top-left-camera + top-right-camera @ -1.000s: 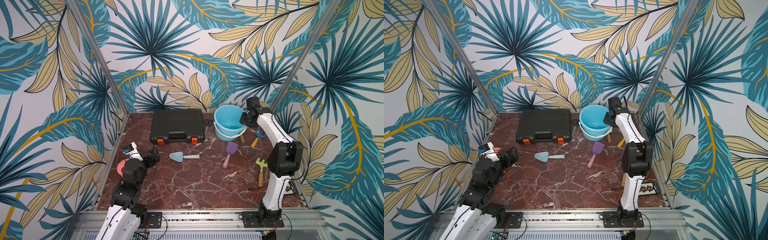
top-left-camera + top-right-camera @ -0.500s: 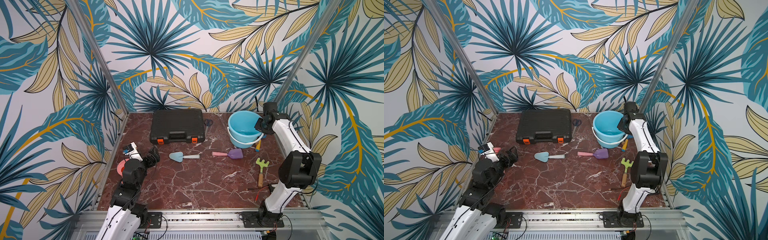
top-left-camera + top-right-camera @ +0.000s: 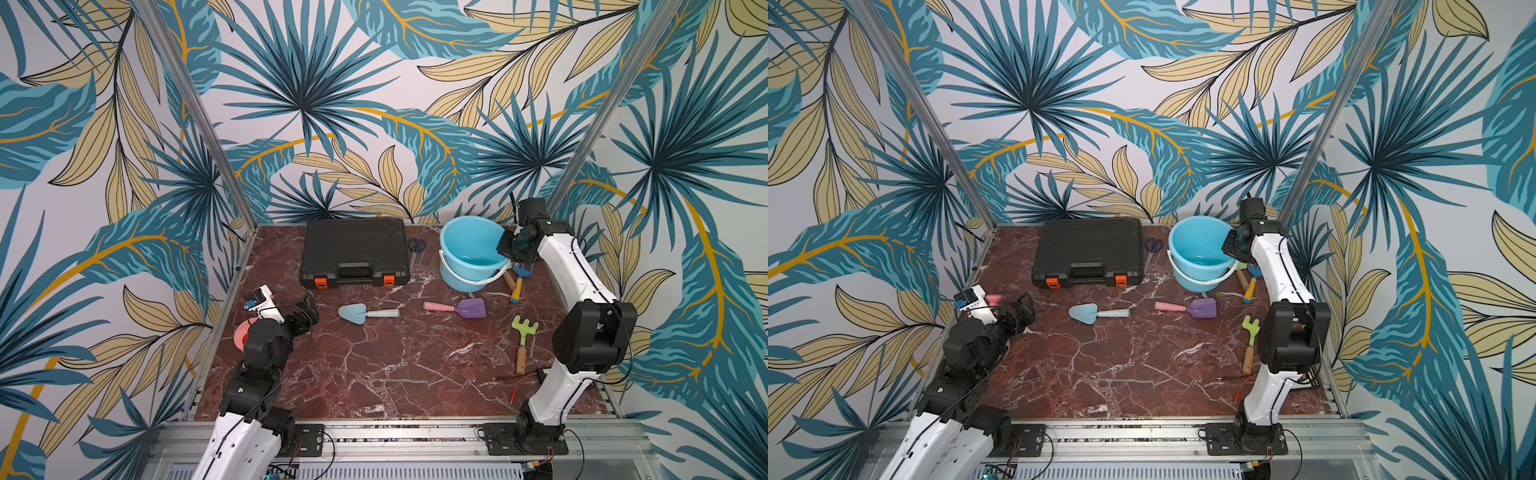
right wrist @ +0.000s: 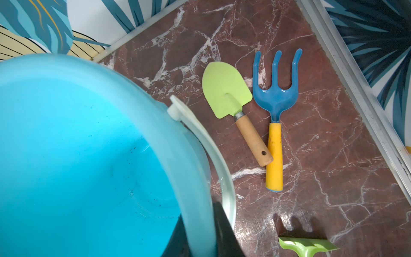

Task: Organize the gardening tools
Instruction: Place the container at the center of the board.

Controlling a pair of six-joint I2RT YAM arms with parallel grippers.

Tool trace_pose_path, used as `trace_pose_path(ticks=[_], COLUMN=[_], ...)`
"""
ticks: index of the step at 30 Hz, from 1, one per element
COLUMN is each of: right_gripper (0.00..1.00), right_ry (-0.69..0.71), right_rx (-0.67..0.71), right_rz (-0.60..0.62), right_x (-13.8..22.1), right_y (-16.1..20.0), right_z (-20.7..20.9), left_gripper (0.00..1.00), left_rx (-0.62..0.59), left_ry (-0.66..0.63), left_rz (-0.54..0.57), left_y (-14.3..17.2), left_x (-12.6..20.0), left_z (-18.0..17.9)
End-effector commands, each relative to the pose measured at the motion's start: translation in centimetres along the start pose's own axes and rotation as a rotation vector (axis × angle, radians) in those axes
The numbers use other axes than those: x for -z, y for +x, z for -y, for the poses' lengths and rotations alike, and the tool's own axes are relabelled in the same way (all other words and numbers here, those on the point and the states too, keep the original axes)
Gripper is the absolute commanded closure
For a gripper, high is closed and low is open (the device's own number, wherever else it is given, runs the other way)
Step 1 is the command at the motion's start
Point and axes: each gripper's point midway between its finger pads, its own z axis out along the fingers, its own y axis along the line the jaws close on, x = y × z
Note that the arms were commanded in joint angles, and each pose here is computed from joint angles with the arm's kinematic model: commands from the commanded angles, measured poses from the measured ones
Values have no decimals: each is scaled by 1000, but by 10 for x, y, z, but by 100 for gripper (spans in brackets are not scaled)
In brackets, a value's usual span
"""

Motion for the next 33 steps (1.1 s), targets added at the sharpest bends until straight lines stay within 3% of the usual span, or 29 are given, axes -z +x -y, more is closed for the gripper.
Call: trace_pose_path(ticks=[1,16,21,22,24,26,28,33], right_gripper=[100,94,94,91,69,55,52,28], right_ry=[-26,-44,-4,-3,-9,-25,-47,-107], right_rx=[25,150,162,168,176,178,178,164], right_rz=[-30,-46,-53,-54,-52,-41,-9,76], right_x=[-8,-18,-23,-22,-19,-11,1,40], right_y=[8,25,25,25,24,23,19,15], right_z=[-16,-84,-79,-79,-80,-81,-83,-84], left_gripper=[0,0,0,0,0,0,0,0], left_rx=[-5,-6,-7,-8,-8,-8,-9,-9], left_ry=[-8,-9,-11,-11,-10,-10,-14,-22], left_rz=[-4,-6,-5,-5,-5,-5,-6,-6], left_y=[3,4,3,3,3,4,4,3], left_x=[0,0,0,0,0,0,0,0], left_z=[-3,-3,-3,-3,-3,-3,-4,-5])
